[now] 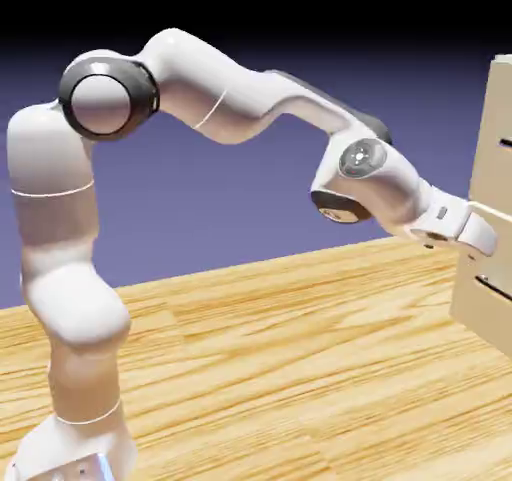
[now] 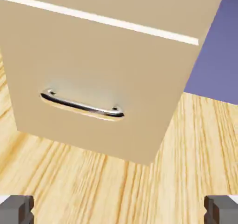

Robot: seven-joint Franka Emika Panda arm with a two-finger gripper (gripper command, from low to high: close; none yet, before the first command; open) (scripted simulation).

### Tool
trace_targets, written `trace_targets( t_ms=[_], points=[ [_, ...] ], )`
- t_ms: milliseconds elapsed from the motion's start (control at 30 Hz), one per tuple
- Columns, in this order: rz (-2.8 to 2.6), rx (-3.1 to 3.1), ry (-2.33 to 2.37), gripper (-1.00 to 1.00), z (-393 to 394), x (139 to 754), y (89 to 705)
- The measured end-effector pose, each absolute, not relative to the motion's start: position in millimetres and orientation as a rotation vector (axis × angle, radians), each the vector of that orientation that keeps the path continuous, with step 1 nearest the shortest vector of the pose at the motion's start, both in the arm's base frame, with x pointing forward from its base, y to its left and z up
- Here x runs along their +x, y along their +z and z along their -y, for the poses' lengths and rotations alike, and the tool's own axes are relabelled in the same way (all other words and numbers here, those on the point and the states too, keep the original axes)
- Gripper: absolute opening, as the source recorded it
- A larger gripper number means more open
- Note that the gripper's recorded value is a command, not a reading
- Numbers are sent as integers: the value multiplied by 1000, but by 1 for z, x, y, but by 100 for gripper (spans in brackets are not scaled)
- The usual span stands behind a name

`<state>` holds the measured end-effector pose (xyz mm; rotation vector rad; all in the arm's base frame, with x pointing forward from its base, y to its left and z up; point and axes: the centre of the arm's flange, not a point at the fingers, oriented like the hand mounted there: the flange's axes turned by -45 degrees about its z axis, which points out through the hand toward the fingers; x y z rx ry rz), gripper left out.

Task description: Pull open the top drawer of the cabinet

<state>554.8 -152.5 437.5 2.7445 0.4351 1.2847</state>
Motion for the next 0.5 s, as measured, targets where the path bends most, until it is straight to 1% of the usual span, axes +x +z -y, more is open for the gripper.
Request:
trace_targets(
  t_ms=[500],
  points=[
    [-696, 2389, 1328, 0, 178, 613, 434]
  ],
)
